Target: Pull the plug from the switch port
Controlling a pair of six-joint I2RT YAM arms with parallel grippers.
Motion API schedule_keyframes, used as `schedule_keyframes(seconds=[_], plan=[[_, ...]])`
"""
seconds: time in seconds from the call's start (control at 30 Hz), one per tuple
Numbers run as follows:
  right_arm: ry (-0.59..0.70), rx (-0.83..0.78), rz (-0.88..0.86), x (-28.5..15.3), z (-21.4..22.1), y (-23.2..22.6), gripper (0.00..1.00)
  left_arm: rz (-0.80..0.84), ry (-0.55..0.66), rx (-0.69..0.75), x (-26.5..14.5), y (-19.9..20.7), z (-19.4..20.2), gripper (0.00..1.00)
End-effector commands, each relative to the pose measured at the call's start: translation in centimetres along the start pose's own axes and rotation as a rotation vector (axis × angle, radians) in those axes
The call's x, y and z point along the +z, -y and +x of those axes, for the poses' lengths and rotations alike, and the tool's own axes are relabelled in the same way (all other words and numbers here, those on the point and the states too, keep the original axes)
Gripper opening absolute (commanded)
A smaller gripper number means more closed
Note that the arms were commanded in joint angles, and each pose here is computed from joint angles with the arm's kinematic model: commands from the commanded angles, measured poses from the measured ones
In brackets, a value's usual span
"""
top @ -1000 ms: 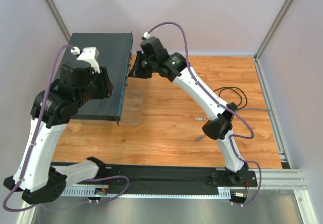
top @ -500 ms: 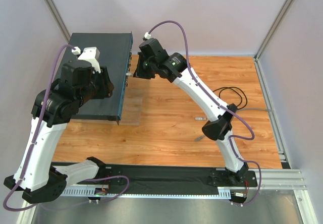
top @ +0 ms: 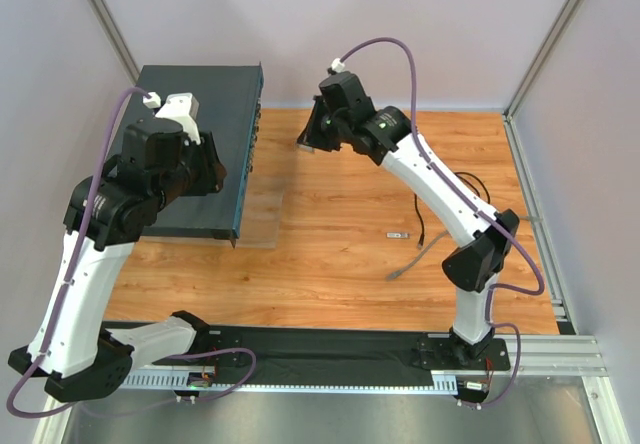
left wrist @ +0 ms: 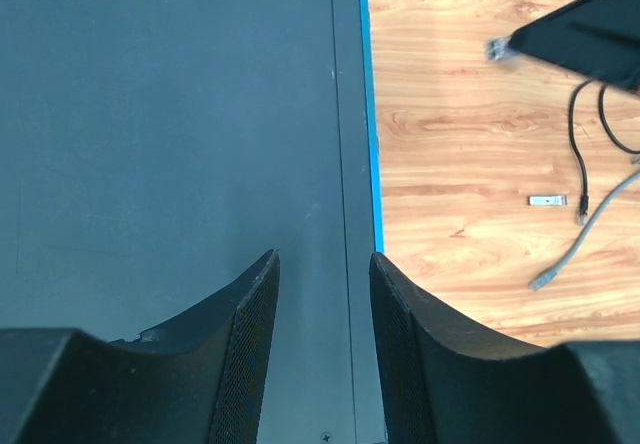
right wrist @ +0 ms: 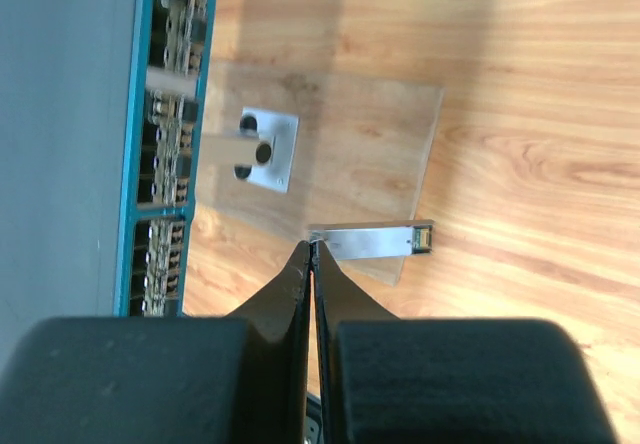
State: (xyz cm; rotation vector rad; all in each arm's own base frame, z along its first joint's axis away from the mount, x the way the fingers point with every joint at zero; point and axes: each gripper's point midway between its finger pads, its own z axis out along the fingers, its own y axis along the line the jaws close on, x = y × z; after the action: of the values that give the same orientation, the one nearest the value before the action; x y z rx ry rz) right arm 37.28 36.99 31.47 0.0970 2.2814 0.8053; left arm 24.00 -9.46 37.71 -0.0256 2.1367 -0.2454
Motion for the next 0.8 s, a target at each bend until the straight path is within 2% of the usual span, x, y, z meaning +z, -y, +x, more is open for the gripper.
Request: schedule_keyframes(seconds=[0.0,0.07,0.2,0.3,0.4,0.43,0.5,0.6,0.67,0.77], plan=[[0.109,0.047,-0.111,-3.1,-3.3,-2.1,0.00,0.010,0.012,-0.018,-0.2,0.2,-0.5,0.50],[0.111,0.051,-0.111,-4.1,-3.5,-1.5,0.00,0.011,0.010,-0.018,-0.2,0.2,-0.5,0.50],[0.056,0.045,0.004,-4.3,-2.1,3.7,0.00,0.008,0.011,-0.015,-0.2,0.2,-0.7,0.50],[0.011,-0.022,0.085,-5.4,-0.9,7.3,0.00,0.011,0.009,-0.019,0.0,0.4,-0.7,0.50],[-0.085,-0.041,0.153,-5.7,2.2,11.5,0.00,0.020,0.011,-0.024,0.1,0.7,-1.0,0.49],[-0.152,-0.036,0.201,-5.9,4.3,13.7,0.00,0.025,0.008,-0.025,0.2,0.8,-1.0,0.49],[-0.192,-0.019,0.252,-6.1,5.7,16.4,0.00,0.034,0.010,-0.028,0.2,1.1,-1.3,0.49],[-0.313,0.003,0.404,-7.1,9.4,21.7,0.00,0.047,0.008,-0.033,0.2,1.4,-1.4,0.49],[-0.362,0.004,0.463,-7.4,11.2,23.9,0.00,0.063,0.003,-0.039,0.2,1.7,-1.3,0.49],[-0.362,-0.033,0.557,-7.7,12.0,26.5,0.00,0.078,-0.001,-0.042,0.2,1.9,-1.2,0.49]])
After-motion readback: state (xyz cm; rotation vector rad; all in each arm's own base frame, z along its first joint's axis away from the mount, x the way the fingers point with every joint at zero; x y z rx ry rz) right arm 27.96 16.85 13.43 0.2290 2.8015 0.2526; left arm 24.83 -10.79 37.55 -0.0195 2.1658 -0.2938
